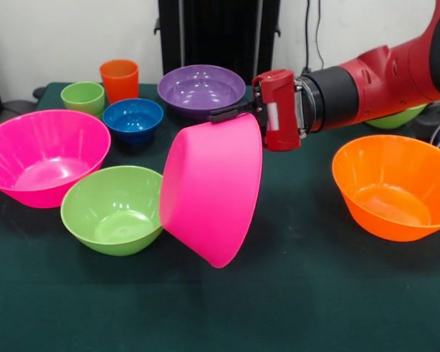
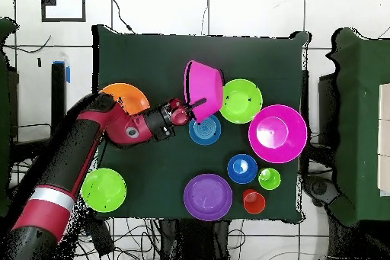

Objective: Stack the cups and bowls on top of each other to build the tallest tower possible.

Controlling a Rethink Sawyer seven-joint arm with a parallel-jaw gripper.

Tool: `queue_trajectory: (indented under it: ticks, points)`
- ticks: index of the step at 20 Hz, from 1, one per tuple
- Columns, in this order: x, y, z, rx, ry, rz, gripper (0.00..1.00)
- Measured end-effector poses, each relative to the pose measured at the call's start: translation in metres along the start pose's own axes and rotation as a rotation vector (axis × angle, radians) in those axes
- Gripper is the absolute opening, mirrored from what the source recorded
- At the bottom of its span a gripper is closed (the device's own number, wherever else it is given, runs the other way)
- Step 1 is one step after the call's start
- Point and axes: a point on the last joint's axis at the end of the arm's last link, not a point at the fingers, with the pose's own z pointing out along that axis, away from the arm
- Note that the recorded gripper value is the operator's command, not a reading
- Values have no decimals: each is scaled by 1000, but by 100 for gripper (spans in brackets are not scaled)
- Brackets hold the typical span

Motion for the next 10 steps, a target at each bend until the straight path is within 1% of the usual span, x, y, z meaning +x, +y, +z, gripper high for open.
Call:
queue_trajectory:
  ticks: [10]
  points:
    - [4, 0, 1, 15, 12, 3, 0]
